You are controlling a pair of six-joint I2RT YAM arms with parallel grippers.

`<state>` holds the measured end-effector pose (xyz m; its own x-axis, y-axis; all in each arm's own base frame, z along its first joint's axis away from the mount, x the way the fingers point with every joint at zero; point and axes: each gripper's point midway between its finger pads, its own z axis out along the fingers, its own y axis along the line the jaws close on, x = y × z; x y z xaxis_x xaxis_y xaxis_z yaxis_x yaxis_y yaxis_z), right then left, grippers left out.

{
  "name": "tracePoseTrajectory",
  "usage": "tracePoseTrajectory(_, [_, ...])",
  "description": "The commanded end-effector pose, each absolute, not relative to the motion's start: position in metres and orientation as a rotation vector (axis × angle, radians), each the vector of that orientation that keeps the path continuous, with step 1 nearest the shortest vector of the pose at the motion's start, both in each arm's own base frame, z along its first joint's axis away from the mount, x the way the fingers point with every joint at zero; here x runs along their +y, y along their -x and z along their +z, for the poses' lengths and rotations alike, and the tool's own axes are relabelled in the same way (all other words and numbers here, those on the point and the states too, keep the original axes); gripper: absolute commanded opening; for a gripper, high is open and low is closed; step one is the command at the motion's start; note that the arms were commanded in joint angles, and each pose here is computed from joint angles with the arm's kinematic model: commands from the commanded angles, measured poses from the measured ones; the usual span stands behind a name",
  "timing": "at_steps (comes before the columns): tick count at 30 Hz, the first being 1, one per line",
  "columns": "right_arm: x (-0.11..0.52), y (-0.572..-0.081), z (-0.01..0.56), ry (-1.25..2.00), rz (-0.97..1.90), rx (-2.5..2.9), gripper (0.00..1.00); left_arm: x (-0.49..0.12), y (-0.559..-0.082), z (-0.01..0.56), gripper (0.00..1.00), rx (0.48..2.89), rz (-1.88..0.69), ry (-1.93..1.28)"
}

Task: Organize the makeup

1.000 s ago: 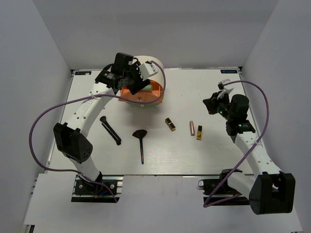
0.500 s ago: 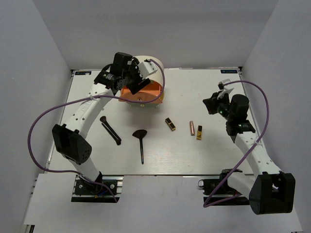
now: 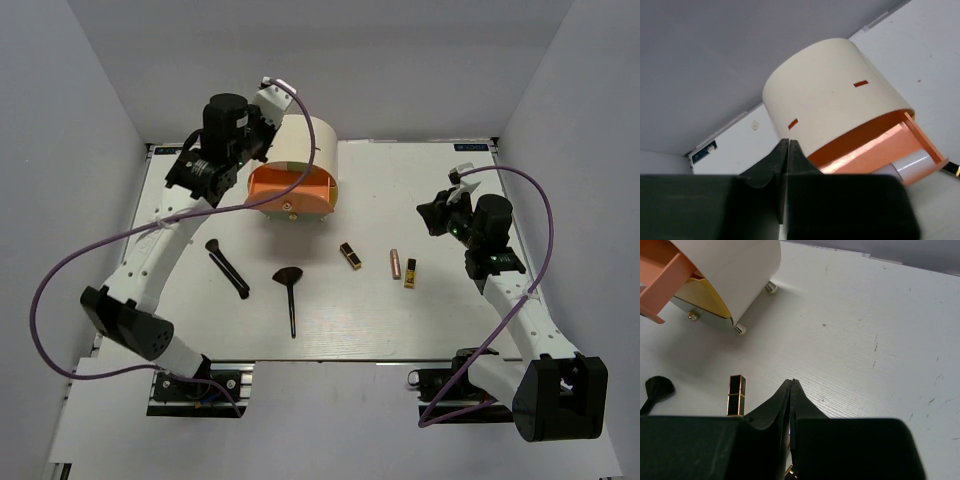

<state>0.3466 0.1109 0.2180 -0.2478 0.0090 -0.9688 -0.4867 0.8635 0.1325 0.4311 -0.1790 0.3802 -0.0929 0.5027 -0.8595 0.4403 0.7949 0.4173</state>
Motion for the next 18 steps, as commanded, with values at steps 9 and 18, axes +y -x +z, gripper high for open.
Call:
tracePoseTrajectory(9, [0.109, -0.352, 0.220, 0.370, 0.478, 1.747, 0.04, -0.210, -0.292, 0.369, 0.00, 1.997, -0.785, -0.224])
tracePoseTrajectory(18, [0.114, -0.350, 0.220, 0.391, 0.496, 1.739, 0.05, -0.200, -0.258, 0.276, 0.00, 2.288, -0.750, -0.251])
